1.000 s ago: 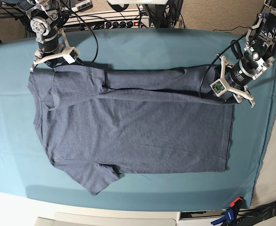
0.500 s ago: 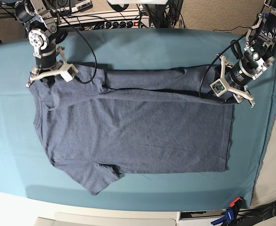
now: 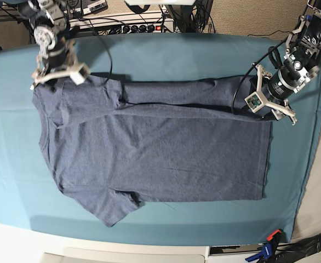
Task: Fold the T-shirt properly
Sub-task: 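Move the right gripper down onto the folded sleeve near the collar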
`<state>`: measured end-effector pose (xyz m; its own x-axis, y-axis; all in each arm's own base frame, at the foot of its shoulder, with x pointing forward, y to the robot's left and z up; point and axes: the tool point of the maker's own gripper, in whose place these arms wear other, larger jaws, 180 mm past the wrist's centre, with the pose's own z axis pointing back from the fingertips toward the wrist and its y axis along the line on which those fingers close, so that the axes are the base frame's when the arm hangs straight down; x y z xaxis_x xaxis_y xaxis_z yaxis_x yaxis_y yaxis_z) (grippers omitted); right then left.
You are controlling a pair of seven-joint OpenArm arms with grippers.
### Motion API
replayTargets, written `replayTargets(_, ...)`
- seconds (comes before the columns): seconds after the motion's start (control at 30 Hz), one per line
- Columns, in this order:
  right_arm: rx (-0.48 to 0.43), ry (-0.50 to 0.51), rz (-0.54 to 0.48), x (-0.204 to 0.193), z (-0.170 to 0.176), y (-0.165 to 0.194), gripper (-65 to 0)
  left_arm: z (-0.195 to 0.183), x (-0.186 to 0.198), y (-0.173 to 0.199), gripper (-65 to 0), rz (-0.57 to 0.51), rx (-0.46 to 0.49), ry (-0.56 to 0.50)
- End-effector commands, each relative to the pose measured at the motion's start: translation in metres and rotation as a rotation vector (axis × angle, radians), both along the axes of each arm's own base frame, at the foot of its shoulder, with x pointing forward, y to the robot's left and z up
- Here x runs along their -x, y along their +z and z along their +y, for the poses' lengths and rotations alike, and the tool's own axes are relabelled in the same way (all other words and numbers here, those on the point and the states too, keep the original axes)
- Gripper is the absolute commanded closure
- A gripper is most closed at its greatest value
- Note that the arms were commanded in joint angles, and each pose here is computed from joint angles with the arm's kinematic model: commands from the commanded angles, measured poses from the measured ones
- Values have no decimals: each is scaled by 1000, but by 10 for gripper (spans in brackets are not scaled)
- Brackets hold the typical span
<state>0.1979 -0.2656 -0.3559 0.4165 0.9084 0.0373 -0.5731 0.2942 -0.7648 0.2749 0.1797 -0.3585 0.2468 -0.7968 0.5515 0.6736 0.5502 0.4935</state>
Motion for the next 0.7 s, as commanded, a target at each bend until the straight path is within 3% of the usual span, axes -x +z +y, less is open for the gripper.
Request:
replayTargets(0.0, 23, 13, -21, 0, -3, 10, -292, 2, -8, 12, -352, -42, -2, -4)
replayTargets(0.43, -21, 23, 90, 24, 2, -12, -292, 1, -9, 13, -352, -47, 4, -9)
replayTargets(0.67, -19, -25, 85, 17, -5, -22, -292, 1, -9, 13, -352, -48, 5, -9)
